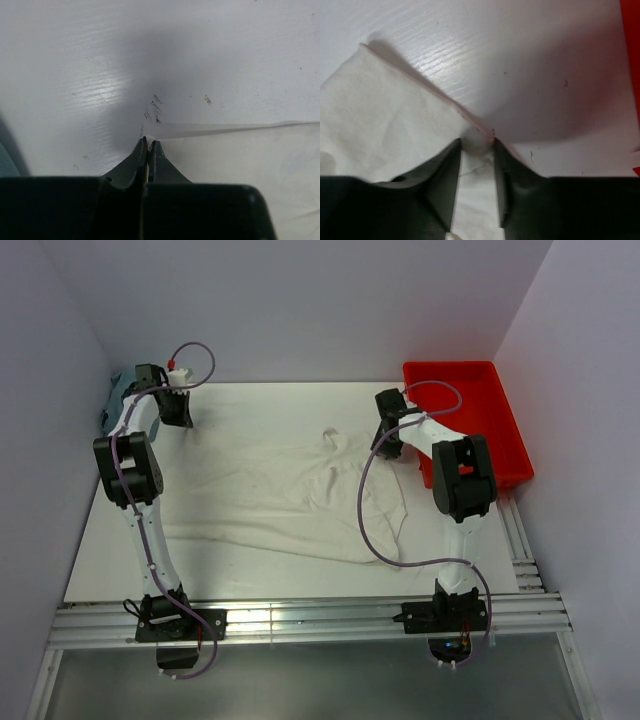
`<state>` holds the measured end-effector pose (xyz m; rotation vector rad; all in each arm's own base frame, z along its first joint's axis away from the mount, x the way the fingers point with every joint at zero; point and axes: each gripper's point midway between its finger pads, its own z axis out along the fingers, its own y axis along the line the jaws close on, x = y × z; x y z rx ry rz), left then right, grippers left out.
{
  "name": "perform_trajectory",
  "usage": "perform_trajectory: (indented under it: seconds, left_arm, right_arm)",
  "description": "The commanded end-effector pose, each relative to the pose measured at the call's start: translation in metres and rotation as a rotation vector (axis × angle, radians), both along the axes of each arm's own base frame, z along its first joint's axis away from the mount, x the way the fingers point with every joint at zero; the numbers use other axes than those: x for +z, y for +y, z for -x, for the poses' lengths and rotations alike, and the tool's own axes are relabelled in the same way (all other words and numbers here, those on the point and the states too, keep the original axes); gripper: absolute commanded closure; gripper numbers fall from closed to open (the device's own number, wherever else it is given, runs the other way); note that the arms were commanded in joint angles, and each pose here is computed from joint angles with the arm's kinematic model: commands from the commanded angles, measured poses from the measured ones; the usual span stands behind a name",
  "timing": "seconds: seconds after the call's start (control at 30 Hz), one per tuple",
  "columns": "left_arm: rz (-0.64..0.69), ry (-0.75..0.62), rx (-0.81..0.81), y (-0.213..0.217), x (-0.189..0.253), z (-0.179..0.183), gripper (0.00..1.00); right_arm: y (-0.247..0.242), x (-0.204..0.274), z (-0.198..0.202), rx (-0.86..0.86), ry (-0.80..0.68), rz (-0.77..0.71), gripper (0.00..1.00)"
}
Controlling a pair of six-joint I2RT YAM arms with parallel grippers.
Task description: Roll the t-shirts
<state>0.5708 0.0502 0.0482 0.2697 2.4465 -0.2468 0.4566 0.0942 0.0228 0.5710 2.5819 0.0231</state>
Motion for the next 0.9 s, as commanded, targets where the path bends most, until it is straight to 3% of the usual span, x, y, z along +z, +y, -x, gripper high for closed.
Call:
perform_trajectory:
  seconds: [0.0,0.1,0.27,0.63,0.87]
  left_arm:
    - [-0.022,-0.066,-0.011,-0.002,0.025,-0.013,1.0]
    - [-0.032,-0.063,-0.01,0.0,0.026,-0.012,1.0]
    - [-0.055,-0.073,-0.004,0.003,0.034,-0.011,1.0]
    - [-0.062,-0.072,-0.011,0.013,0.065,0.007,1.0]
    - [-0.021,-0.032,-0.034,0.02,0.071,0.033,1.0]
  right_arm:
    - [-0.001,0.01,-0.009,0.003,-0.019,-0.004,0.67]
    - [-0.005,0.014,-0.007,-0.012,-0.032,0.011,0.87]
    - [-0.011,0.029,-0.01,-0.041,-0.08,0.014,1.0]
    - [-0.017,0.067,-0.008,-0.072,-0.19,-0.013,1.0]
    - [-0.02,0.065,0.02,-0.079,-0.19,-0.038,1.0]
